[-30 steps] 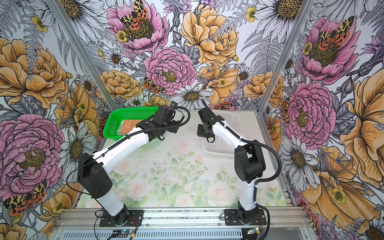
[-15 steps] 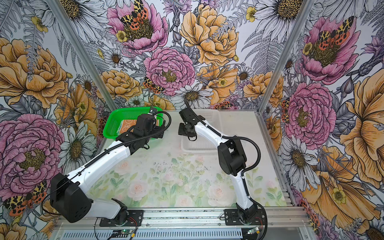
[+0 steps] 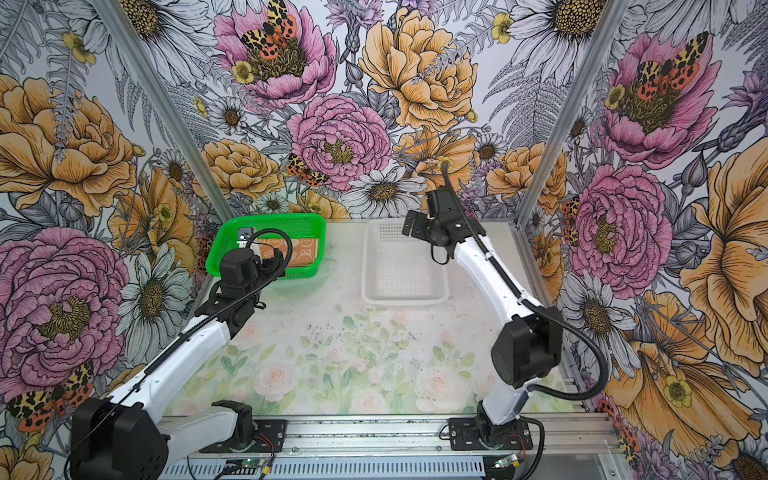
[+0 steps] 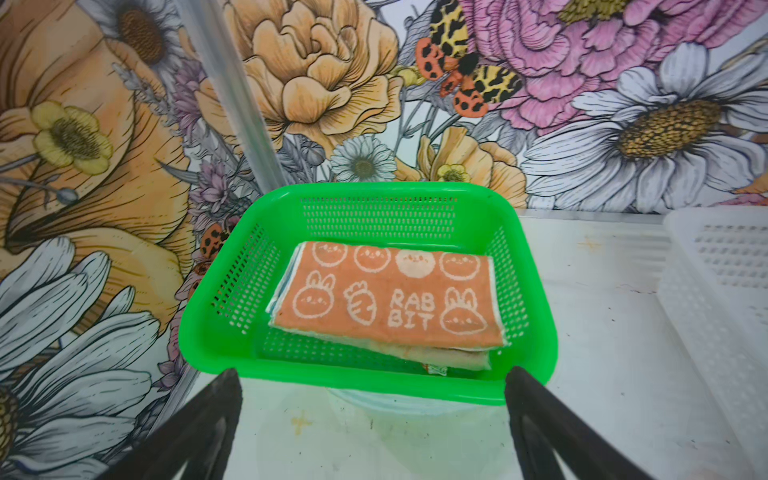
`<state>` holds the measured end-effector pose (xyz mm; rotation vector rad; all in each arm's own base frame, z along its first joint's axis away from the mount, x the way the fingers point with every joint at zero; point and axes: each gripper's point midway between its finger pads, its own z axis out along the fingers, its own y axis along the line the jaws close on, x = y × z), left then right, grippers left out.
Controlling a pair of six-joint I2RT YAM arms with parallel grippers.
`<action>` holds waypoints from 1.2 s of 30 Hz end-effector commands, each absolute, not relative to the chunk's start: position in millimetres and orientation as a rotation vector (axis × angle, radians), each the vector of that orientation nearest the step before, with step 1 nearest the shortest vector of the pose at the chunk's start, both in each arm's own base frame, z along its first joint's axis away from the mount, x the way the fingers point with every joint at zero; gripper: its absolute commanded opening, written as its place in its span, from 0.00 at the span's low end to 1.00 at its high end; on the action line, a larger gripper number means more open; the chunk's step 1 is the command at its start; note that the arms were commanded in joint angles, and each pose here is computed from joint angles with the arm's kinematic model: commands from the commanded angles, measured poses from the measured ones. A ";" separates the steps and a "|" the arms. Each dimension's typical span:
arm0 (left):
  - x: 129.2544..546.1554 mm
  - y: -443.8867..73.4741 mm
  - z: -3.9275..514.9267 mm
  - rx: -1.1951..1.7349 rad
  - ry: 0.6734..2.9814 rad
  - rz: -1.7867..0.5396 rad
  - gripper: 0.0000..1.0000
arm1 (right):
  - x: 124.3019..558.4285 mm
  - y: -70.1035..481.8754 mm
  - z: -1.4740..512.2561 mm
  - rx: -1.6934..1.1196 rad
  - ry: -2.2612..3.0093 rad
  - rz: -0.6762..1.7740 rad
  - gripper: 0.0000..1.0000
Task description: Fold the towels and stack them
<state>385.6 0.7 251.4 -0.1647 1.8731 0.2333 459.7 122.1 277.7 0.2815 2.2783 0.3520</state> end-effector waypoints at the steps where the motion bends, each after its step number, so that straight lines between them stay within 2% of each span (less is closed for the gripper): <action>1: 386.1 25.5 255.1 -0.296 1.763 0.167 0.99 | 443.5 34.8 257.1 0.398 2.255 0.018 0.99; 5: 377.3 46.1 221.5 -0.359 1.760 0.225 0.99 | 415.6 -41.0 228.4 0.519 2.183 -0.226 0.99; 10: 373.3 54.1 186.4 -0.350 1.771 0.270 0.99 | 389.8 -72.9 190.6 0.576 2.050 -0.329 0.99; 15: 377.5 55.9 152.9 -0.321 1.786 0.251 0.99 | 377.8 -77.5 154.4 0.474 1.987 -0.409 0.99; 20: 385.9 54.8 150.8 -0.315 1.779 0.167 0.99 | 372.4 -76.1 132.8 0.429 1.885 -0.384 0.99; 25: 400.9 39.2 142.6 -0.222 1.779 0.063 0.99 | 387.3 -59.9 136.5 0.328 1.829 -0.299 1.00; 30: 405.5 21.1 127.5 -0.129 1.775 0.057 0.99 | 398.5 -41.6 123.7 0.213 1.831 -0.224 1.00; 36: 406.1 20.8 128.9 -0.125 1.757 0.038 0.99 | 387.0 -41.6 119.0 0.212 1.768 -0.180 1.00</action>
